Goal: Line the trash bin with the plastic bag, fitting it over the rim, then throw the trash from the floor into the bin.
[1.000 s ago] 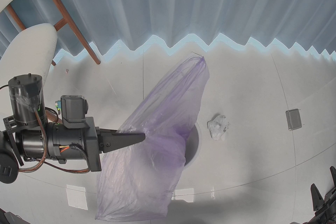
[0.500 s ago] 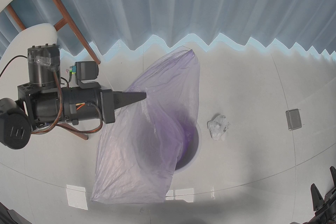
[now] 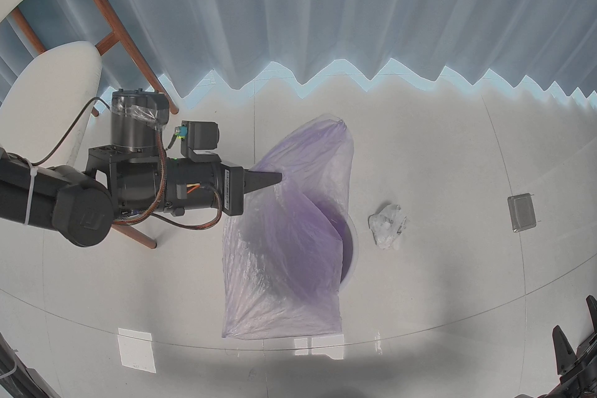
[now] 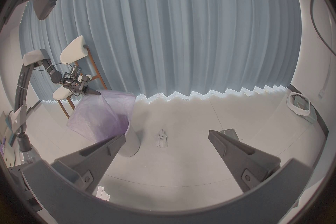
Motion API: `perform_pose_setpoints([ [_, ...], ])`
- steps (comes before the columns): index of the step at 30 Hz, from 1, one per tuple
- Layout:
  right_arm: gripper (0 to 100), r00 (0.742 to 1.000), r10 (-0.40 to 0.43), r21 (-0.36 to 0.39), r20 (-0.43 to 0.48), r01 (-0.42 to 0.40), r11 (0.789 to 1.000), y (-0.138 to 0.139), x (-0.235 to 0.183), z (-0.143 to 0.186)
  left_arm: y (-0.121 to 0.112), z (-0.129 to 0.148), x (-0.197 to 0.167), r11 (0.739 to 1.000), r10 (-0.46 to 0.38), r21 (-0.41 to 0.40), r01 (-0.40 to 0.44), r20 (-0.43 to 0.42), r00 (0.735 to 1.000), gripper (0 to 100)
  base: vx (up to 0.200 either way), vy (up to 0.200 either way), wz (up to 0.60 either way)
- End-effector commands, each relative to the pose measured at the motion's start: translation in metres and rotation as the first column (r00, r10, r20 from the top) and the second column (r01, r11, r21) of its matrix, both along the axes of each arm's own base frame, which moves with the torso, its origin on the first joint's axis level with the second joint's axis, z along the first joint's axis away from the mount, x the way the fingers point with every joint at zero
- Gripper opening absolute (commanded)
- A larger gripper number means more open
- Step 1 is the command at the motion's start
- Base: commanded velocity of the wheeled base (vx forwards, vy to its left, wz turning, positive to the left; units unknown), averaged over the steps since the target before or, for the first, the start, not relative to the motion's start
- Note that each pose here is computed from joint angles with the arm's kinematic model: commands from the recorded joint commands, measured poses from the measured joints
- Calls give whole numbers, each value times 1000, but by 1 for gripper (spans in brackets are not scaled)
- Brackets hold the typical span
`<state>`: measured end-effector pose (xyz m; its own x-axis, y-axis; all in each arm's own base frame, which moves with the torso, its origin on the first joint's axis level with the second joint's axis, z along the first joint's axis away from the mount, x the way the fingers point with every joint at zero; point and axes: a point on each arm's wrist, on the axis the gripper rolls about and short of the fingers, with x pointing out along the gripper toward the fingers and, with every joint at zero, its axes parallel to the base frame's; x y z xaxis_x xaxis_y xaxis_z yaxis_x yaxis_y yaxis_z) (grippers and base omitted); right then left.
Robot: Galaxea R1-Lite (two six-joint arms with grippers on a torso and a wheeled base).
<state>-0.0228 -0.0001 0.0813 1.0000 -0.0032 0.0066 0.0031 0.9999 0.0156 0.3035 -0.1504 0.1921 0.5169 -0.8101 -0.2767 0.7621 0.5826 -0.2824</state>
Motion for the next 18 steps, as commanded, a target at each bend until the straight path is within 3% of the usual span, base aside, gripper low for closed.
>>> perform_pose_setpoints([
  [1, 100, 1000, -1, 0, 0, 1, 1000, 0, 0, -5, -3, -16, 7, 1000, 2, 21, -1, -45, 999, 0, 0, 0, 0],
  [5, 100, 1000, 0, 0, 0, 0, 1000, 0, 0, -5, -2, -26, 12, 998, 42, 47, -39, -64, 997, 0, 0, 0, 0],
  [11, 100, 1000, 0, -2, 0, 0, 1000, 0, 0, -5, 35, -18, 33, 985, 156, 75, -157, 19, 988, 0, 0, 0, 0],
  [14, 100, 1000, 0, -2, 0, 0, 1000, 0, 0, -5, 47, -19, 36, 970, 205, 123, -212, 67, 977, 0, 0, 0, 0],
  [18, 100, 1000, 2, -5, 0, -2, 1000, 0, 0, -5, 46, -14, 38, 944, 276, 160, -288, 98, 956, 0, 0, 0, 0],
])
